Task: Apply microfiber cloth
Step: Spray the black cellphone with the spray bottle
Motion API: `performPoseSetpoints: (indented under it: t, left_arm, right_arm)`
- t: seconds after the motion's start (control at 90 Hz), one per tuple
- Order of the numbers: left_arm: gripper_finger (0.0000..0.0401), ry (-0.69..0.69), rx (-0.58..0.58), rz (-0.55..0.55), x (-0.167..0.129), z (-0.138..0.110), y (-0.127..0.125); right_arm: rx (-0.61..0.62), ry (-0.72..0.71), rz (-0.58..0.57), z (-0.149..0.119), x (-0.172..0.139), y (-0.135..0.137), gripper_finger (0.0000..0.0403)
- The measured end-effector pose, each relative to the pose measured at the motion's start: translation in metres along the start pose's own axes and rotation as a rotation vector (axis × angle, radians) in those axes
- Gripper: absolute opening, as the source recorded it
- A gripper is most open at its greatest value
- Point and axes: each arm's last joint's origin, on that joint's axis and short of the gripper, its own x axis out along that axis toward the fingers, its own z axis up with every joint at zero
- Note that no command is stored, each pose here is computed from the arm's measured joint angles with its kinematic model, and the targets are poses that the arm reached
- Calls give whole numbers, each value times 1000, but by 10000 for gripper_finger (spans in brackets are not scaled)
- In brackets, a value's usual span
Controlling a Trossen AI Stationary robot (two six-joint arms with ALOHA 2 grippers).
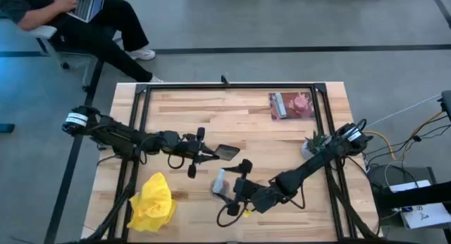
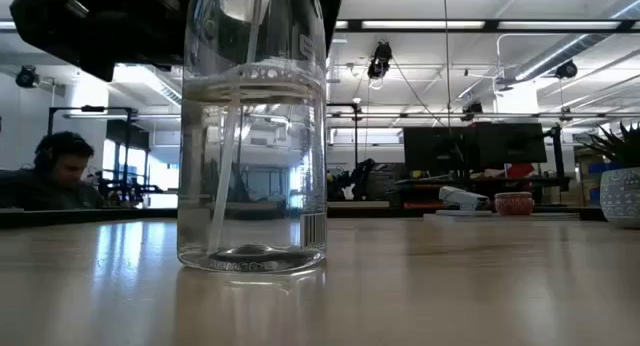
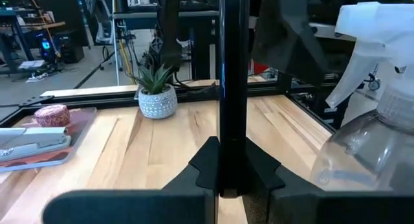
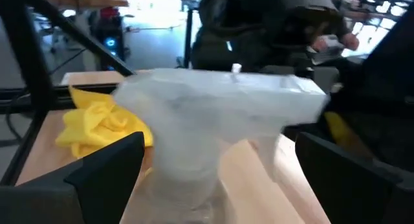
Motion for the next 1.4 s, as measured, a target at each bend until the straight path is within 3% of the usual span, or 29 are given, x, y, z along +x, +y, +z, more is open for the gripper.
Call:
performPoseSetpoints:
  t: [0.311,0.456,0.6,0.878,0.989,1.111,1.267,1.4]
  left_arm:
    - [16,1,-1,0,0,0,0]
    - [16,1,-1,0,0,0,0]
    - [16,1,-6,0,0,0,0]
    - [16,-15,-3,9,-2,3,1]
    - [16,-40,11,55,-8,12,5]
    - [16,-54,17,80,-17,22,10]
    - [16,-31,40,130,-27,29,13]
    - [16,-44,143,161,-35,37,13]
  right_arm:
    - [65,1,-5,0,0,0,381]
    - [75,2,-4,0,0,0,362]
    - [91,11,1,-2,0,0,317]
    - [97,22,2,-3,0,0,185]
    - [89,25,0,-3,0,0,158]
    - [71,29,13,-3,0,0,161]
    - [40,31,20,-3,0,0,195]
    - [21,30,23,0,0,0,229]
